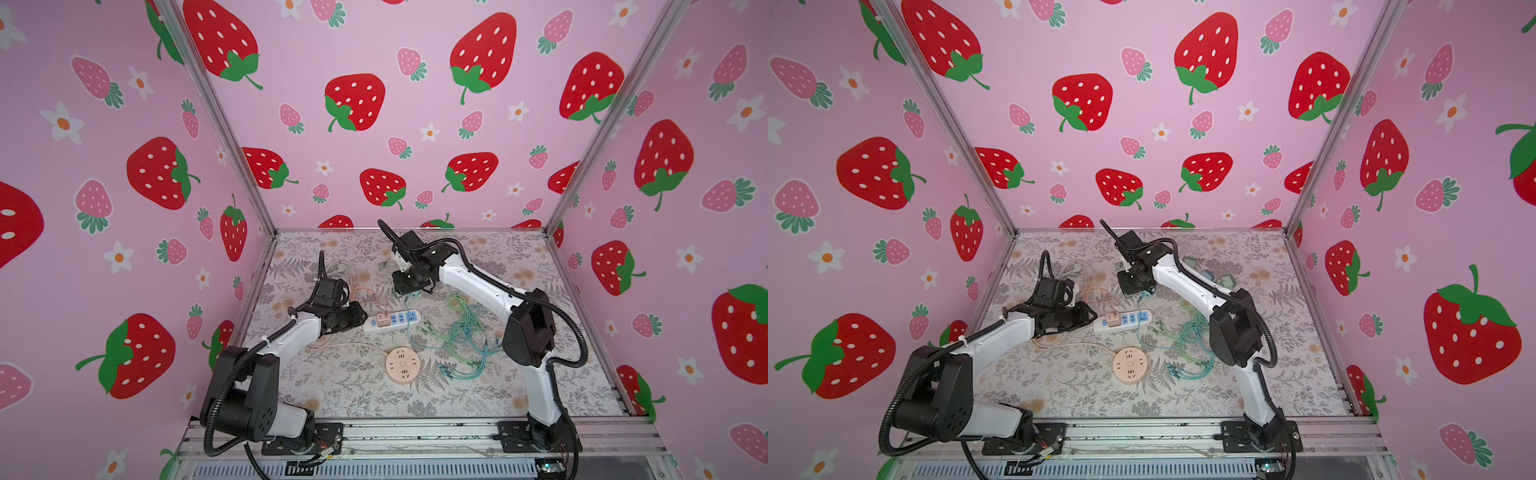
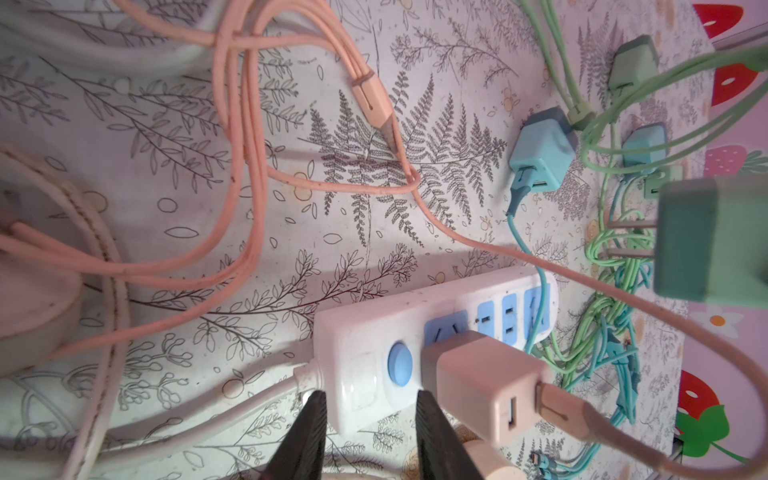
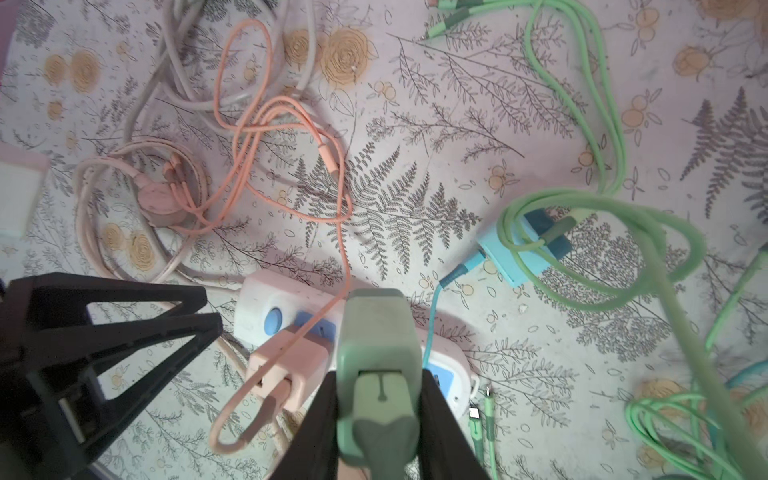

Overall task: Insert the plug
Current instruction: 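Lower the charger with the right gripper over a blue socket of the white power strip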

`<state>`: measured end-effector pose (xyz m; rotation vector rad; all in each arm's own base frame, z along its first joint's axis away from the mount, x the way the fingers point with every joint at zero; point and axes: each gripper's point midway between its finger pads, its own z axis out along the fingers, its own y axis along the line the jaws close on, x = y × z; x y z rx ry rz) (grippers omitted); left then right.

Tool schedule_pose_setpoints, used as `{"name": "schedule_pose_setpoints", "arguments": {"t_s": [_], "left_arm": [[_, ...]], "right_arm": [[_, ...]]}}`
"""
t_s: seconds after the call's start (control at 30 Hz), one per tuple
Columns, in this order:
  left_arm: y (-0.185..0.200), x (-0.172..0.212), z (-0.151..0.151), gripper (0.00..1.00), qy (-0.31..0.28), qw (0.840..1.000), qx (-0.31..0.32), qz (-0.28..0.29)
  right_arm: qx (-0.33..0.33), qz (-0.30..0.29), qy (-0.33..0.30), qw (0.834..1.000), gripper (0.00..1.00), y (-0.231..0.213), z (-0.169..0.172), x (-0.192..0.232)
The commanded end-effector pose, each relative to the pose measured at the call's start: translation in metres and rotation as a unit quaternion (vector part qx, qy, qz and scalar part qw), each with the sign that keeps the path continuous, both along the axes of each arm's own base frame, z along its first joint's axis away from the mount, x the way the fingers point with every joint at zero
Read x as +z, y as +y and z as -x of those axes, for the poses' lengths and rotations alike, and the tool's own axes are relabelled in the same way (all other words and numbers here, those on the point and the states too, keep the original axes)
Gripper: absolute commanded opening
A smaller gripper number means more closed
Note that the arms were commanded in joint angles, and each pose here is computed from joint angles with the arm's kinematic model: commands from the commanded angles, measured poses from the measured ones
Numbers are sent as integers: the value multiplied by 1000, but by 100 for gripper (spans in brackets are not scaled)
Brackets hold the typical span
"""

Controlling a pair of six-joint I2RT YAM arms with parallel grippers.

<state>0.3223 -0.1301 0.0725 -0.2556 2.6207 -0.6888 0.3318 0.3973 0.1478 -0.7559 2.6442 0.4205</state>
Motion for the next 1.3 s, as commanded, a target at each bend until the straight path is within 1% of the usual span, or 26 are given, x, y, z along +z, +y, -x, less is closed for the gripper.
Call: {"name": "schedule_pose_setpoints", "arguments": {"t_s": [0.0,0.23,0.6,1.27], "left_arm": [[0,1,-5,37,-9,1000,1,0],[0,-9,-5,33,-1,1000,1,0],[-1,-23,-3,32,11,1000,-6,-2],[-12,-35,2,28,28,999,-22,6]], "right_arm": [[-15,29,11,999,0,-13,13,-2],[-22,48,40,998,0,-16,29,-22],[-33,69,57,995,0,-20,46,-37],[-60,64,55,995,0,-20,44,-56]]}}
